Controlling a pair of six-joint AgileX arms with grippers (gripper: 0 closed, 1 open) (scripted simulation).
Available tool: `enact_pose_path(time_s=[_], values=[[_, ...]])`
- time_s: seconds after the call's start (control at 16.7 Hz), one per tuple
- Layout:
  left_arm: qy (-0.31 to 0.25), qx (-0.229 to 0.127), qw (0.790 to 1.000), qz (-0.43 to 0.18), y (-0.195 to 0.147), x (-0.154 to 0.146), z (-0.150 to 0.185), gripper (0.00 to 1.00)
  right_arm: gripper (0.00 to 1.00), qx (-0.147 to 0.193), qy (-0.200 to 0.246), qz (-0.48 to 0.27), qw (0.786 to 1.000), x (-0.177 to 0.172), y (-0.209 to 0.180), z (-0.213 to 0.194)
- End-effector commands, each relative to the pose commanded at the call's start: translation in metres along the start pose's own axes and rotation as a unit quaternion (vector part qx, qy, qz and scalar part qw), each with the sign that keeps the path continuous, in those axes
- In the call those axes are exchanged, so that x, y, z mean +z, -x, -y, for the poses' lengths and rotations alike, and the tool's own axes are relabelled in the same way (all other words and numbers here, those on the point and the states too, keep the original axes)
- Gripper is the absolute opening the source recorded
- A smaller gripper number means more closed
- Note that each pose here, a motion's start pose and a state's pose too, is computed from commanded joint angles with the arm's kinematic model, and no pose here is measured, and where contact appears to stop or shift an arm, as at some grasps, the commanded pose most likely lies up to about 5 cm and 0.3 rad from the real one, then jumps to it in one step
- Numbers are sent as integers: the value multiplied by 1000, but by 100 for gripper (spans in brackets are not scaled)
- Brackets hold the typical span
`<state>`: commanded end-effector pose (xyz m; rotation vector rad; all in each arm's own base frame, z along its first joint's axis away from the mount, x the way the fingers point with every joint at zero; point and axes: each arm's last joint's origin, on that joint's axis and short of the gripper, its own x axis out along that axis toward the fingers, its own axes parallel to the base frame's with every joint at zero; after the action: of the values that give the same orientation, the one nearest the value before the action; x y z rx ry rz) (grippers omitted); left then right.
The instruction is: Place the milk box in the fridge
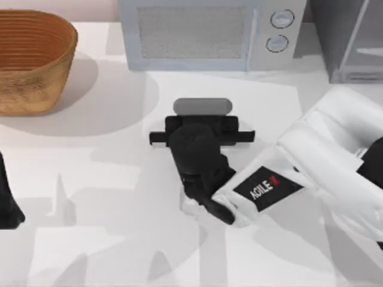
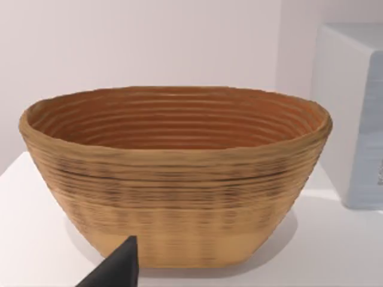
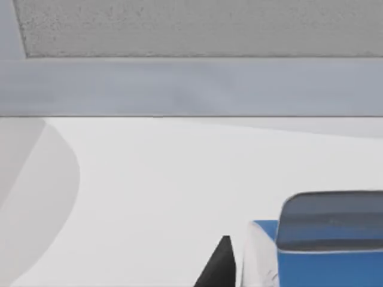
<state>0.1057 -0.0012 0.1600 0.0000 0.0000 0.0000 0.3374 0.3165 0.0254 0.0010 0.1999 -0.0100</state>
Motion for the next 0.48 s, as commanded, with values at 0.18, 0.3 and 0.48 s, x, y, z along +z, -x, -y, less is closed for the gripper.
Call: enact_pose_path(time_s=[0.18, 0.3, 0.48], values=[[0, 0, 1000, 0, 0, 0, 0, 100, 0, 0, 0, 0, 1000, 0, 0, 0], [0, 0, 1000, 0, 0, 0, 0, 100, 0, 1, -1, 0, 1000, 0, 1, -1], [0, 0, 1000, 0, 0, 0, 0, 100, 0, 4, -1, 1, 1000, 15, 2, -2]])
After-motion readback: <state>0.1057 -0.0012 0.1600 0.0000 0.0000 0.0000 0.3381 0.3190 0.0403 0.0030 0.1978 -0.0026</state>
